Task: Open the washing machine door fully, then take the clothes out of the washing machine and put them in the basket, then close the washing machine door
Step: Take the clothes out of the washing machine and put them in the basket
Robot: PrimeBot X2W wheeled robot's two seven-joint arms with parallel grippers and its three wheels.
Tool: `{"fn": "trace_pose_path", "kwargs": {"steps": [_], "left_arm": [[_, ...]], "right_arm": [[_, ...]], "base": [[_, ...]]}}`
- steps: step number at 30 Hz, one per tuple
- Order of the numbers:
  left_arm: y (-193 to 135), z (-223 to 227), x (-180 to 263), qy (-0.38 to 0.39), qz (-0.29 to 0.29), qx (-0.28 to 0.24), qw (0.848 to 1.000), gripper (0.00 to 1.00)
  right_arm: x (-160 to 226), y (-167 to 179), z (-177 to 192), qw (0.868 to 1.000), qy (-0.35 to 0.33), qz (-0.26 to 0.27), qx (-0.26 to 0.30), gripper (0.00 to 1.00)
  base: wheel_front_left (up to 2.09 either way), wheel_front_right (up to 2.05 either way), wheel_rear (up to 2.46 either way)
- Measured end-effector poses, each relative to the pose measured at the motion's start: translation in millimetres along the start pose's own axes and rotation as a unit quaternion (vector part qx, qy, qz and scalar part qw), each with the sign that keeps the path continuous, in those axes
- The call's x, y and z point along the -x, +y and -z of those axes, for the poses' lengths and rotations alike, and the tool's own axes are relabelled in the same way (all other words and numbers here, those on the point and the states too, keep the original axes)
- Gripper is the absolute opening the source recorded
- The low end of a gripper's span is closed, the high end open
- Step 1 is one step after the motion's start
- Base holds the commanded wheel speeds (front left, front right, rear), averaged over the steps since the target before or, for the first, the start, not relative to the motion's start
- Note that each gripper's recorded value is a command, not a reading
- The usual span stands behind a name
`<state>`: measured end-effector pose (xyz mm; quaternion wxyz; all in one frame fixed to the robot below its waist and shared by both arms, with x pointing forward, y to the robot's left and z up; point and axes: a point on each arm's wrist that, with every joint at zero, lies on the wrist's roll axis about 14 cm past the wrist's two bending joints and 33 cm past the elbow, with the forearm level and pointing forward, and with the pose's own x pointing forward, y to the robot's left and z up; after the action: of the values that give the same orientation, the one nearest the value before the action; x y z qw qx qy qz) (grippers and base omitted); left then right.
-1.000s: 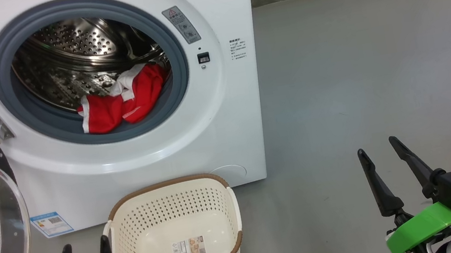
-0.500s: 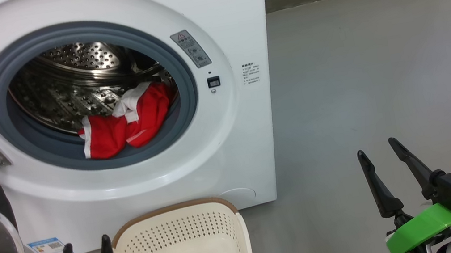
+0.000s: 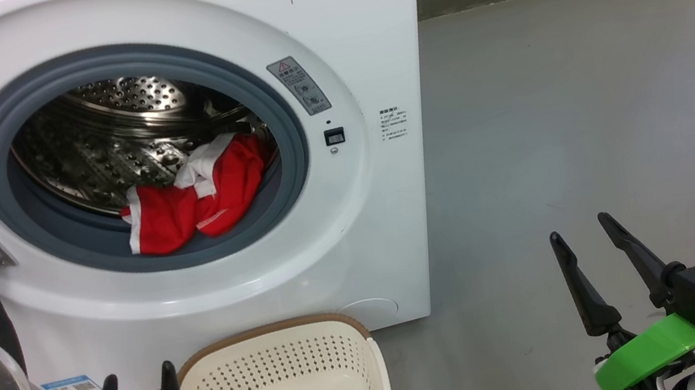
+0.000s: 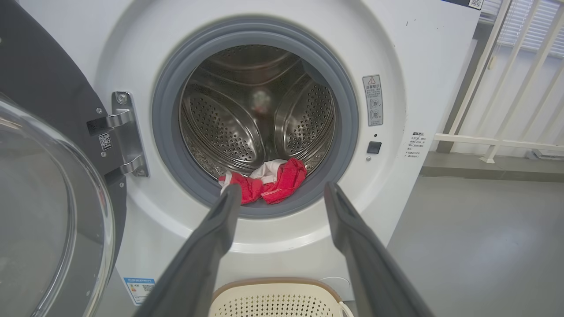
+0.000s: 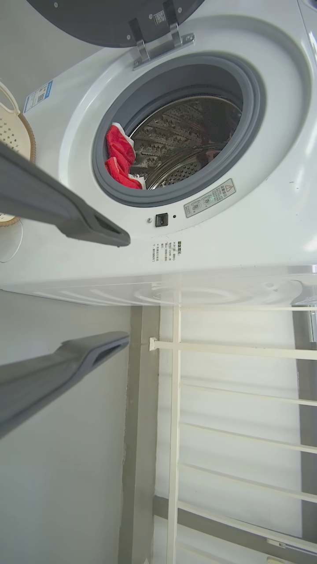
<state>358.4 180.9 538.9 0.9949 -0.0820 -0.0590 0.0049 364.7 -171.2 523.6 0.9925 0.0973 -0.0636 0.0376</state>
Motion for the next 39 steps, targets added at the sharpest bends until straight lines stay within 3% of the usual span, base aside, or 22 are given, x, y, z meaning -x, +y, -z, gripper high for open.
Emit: {"fn": "trace_pose_path", "kwargs": {"steps": [23,39], "left_arm": [[5.5,11.0,-3.8,0.023,-0.015,0.002,1.0,1.0],[-3.6,20.3,-63.7,0.014,-0.006,0.008,1.0,1.0]], "right_arm": [[-5.7,0.8,15.4,1.0,0.021,-0.001,-0.008,1.0],[-31.8,-4.3,54.4,0.998,0.069,0.002,-0.011,1.0]], "base": [[0.0,0.0,0.0],[0.0,0.0,0.0]]}}
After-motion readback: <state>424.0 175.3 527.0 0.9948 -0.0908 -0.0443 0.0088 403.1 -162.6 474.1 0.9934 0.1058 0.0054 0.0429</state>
